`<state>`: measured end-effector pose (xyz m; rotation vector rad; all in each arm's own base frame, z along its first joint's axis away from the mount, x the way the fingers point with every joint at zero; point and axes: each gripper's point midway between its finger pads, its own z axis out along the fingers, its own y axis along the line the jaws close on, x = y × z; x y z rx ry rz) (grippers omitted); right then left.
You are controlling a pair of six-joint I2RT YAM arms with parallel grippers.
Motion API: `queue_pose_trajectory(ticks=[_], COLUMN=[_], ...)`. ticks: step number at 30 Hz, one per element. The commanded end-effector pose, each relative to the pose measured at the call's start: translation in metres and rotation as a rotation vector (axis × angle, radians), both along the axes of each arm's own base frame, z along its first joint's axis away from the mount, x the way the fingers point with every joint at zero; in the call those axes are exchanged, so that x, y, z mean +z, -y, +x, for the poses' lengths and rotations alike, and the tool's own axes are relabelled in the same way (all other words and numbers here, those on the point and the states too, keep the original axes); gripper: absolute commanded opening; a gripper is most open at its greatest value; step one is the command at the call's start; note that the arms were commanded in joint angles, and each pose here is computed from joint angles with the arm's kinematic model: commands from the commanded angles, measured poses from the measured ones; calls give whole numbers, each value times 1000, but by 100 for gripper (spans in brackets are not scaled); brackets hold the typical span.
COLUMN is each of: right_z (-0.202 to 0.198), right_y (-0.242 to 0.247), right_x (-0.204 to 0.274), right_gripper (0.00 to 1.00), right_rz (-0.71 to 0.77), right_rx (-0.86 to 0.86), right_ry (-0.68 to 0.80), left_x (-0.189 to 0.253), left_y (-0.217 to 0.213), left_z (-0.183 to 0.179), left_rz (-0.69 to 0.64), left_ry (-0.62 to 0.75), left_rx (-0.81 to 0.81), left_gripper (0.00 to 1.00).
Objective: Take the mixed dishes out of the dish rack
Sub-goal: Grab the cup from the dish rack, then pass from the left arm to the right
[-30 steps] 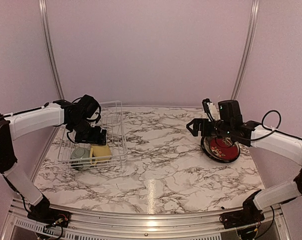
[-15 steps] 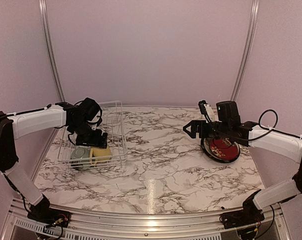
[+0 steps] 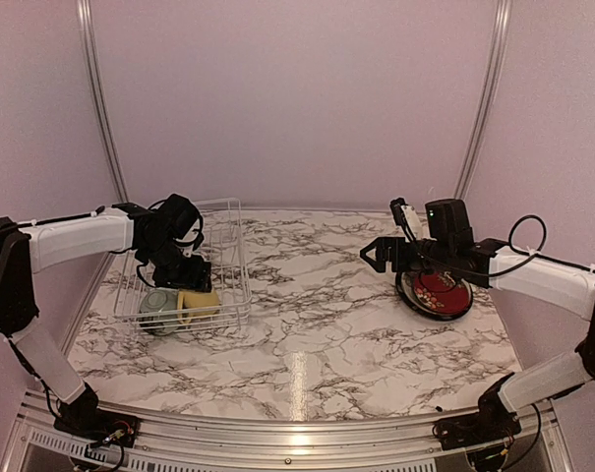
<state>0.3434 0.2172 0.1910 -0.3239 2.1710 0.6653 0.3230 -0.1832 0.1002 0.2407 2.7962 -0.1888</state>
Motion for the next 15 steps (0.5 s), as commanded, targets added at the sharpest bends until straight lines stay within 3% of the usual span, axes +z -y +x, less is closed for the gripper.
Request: queue_pose_trajectory(ticks=[1,15], right_z=[3,2], right_y=[-1,-2], right_x=[9,9], right_gripper=[95,95], right_rz=[17,25], right_rx=[-1,1], right_ry=[10,2], left_x=[6,65], left_y=[-6,-9], left_z=[-3,5], left_rz=[16,-27], left_ry=[8,144], left_rx=[0,36], left_gripper=[60,33])
